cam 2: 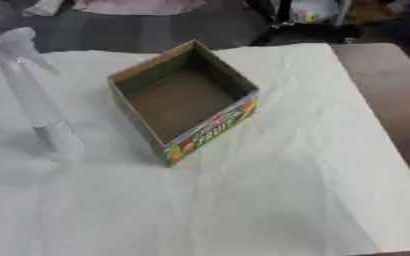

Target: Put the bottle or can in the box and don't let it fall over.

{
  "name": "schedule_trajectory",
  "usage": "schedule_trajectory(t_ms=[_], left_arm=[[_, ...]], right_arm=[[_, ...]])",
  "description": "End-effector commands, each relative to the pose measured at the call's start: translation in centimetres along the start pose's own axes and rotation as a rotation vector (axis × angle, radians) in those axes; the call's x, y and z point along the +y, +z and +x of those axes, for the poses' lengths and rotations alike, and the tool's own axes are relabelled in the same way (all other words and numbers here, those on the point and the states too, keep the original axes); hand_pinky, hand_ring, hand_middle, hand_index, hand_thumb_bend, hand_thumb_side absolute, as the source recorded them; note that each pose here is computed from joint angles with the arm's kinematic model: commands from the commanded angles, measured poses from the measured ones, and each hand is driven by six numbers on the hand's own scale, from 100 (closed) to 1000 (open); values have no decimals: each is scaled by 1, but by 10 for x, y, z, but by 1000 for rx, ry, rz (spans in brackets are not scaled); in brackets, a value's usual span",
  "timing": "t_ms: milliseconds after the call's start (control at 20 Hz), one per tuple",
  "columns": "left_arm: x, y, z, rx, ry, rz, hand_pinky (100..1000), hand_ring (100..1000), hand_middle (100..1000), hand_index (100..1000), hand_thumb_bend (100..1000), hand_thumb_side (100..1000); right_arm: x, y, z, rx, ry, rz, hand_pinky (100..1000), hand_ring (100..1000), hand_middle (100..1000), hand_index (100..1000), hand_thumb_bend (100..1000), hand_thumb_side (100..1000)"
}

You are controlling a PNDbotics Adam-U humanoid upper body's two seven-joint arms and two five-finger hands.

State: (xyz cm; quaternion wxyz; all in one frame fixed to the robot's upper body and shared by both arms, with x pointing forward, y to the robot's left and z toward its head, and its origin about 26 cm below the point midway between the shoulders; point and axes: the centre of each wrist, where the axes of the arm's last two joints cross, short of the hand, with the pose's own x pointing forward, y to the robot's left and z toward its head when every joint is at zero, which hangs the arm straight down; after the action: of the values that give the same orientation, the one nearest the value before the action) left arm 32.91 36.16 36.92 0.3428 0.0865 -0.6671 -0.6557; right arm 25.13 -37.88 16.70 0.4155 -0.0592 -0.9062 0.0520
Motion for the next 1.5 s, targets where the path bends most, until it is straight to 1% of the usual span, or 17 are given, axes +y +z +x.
schedule_trajectory(t_ms=[50, 250, 600, 1100, 1200, 1300, 1350, 1500], left_arm=[[8, 1, 4, 37, -32, 15, 711, 523, 845, 907, 100, 845], [7, -3, -1, 56, -28, 18, 720, 535, 847, 906, 100, 848], [7, -6, -5, 65, -30, 33, 762, 572, 878, 910, 100, 845], [7, -10, -6, 68, -44, 19, 766, 590, 887, 917, 100, 847], [9, -9, -4, 59, -47, 29, 768, 589, 895, 919, 100, 841], [14, -7, -2, 57, -59, 41, 812, 657, 911, 927, 100, 835], [15, -6, -2, 57, -63, 43, 829, 676, 927, 937, 100, 811], [16, -5, -2, 57, -66, 42, 870, 709, 947, 961, 100, 776]], right_arm=[[-2, -6, 8, -23, 14, 24, 1000, 1000, 1000, 933, 100, 398], [-1, -7, 8, -23, 10, 29, 1000, 1000, 1000, 933, 100, 399], [0, -6, 8, -22, 6, 33, 1000, 1000, 1000, 933, 100, 405], [2, -7, 7, -18, 3, 37, 1000, 1000, 1000, 934, 100, 414], [2, -6, 7, -15, 4, 37, 1000, 1000, 1000, 934, 100, 415], [2, -6, 7, -16, 6, 38, 1000, 1000, 1000, 934, 100, 397], [2, -7, 7, -16, 5, 38, 1000, 1000, 1000, 934, 100, 418], [2, -7, 7, -14, 4, 40, 1000, 1000, 1000, 934, 100, 422]])
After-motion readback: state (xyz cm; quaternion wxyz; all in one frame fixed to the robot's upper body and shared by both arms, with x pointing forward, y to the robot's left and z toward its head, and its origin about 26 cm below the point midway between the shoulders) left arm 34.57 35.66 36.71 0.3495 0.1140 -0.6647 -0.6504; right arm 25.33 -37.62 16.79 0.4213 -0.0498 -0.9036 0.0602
